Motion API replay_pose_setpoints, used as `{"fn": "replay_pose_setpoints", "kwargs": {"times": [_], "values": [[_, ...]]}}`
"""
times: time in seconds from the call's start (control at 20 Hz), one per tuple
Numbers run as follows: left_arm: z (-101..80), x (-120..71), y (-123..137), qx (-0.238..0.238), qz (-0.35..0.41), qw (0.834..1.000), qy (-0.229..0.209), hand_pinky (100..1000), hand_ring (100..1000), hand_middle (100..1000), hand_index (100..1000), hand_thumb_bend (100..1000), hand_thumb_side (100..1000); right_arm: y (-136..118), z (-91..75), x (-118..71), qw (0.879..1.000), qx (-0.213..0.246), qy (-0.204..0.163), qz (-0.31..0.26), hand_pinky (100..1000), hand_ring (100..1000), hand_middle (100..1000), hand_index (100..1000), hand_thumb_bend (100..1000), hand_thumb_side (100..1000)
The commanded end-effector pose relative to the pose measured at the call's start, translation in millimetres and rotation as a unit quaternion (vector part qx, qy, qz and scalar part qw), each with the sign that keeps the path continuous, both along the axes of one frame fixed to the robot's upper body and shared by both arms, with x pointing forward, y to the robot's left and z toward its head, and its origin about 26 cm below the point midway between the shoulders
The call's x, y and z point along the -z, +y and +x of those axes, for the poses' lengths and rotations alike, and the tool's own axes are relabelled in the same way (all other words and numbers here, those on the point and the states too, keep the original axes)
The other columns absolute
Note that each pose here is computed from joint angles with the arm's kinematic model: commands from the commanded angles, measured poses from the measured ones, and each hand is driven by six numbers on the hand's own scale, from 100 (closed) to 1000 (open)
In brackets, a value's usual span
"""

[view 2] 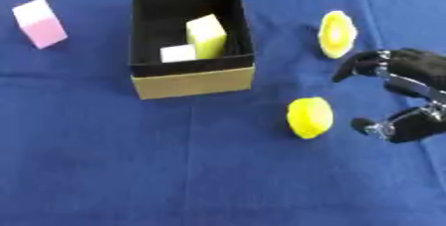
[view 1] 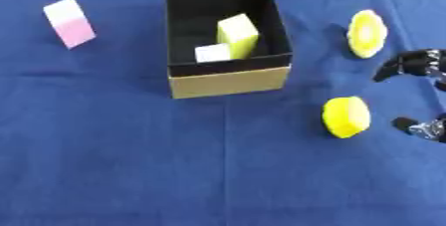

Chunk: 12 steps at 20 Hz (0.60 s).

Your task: Pick up objects on the table and place them in the box.

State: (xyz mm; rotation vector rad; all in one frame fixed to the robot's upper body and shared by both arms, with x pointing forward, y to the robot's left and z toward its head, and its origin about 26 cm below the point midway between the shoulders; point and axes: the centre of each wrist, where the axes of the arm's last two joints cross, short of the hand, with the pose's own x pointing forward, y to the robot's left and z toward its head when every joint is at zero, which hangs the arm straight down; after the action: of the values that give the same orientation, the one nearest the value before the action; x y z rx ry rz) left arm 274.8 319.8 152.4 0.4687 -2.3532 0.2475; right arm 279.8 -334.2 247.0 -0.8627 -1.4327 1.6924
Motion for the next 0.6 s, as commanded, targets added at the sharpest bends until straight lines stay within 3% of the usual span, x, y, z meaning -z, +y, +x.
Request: {"fn": "replay_pose_setpoints", "kwargs": {"times": [0.05, 0.6], "values": [[-1.1, -9.1, -1.0, 0.007, 0.009, 1.000, -0.014, 770, 568, 523, 809, 189, 644, 4.8, -0.7, -8.7, 1.000, 0.003, 0.000, -0.011, 841, 855, 808, 842, 386, 100], [0.0, -9.4, -3.8, 0.015, 0.007, 1.000, -0.015, 770, 568, 522, 809, 187, 647, 21.5, 4.6, -6.0, 0.999, 0.022, 0.033, -0.007, 838, 860, 814, 846, 381, 100]]}}
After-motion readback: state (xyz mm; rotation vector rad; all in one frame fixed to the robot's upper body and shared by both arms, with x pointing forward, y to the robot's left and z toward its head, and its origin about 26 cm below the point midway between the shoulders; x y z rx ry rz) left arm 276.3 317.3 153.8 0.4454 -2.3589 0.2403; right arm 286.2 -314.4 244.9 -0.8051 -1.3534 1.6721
